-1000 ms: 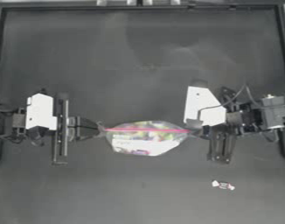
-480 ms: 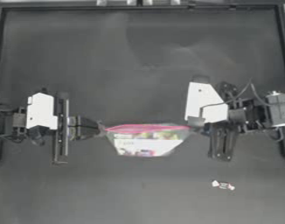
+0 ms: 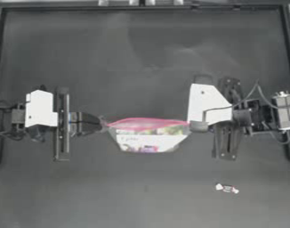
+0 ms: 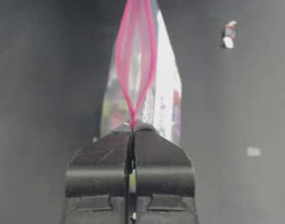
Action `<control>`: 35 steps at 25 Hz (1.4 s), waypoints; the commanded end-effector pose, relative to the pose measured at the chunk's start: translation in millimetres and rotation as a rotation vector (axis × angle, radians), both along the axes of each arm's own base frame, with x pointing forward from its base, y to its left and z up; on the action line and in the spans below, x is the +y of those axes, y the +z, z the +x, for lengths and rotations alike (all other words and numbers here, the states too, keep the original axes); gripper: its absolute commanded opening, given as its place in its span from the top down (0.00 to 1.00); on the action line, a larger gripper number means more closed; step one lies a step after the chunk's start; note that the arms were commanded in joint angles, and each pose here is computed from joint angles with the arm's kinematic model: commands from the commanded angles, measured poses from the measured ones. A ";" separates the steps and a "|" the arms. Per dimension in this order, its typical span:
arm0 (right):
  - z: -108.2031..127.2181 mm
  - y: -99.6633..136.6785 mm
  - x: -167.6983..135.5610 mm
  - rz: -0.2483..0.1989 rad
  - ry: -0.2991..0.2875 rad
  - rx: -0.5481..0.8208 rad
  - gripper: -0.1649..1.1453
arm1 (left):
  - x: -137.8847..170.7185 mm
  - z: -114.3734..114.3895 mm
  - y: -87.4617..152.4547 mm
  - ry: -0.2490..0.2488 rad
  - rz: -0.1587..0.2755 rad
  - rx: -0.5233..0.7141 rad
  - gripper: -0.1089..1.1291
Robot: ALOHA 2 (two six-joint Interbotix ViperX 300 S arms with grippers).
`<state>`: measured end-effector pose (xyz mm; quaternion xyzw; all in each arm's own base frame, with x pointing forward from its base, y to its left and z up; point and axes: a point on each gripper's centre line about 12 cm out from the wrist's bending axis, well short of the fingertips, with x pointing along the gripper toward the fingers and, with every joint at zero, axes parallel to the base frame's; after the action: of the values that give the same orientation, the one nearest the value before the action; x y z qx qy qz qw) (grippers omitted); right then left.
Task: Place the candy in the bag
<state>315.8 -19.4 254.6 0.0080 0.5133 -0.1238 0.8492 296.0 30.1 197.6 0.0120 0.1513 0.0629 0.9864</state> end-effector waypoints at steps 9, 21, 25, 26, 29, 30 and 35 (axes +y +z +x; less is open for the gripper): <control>4.8 -4.0 -6.1 0.001 -0.003 -0.046 0.83 | 6.6 6.1 3.6 0.018 0.007 -0.013 0.89; 6.8 -25.2 -8.6 0.022 -0.005 -0.065 0.83 | 9.1 16.1 -14.4 0.023 0.004 0.044 0.89; 9.9 -30.1 -8.6 0.024 -0.001 -0.067 0.83 | 9.9 19.4 -17.2 0.023 0.006 0.053 0.89; 10.6 -31.4 -8.5 0.025 -0.001 -0.065 0.83 | 10.0 20.3 -17.2 0.023 0.006 0.053 0.89; 13.5 -39.2 -9.8 0.026 0.000 -0.054 0.83 | 10.2 22.0 -19.1 0.023 0.005 0.060 0.89; 14.8 -41.4 -9.6 0.026 0.001 -0.052 0.83 | 10.2 22.6 -19.6 0.023 0.005 0.061 0.89; 18.9 -50.7 -11.9 0.028 -0.001 -0.037 0.83 | 10.2 25.1 -24.6 0.023 0.004 0.067 0.89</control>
<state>332.1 -30.1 198.4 0.0203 0.5093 -0.1167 0.8524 315.0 39.5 162.2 0.0125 0.2061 0.0729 0.9757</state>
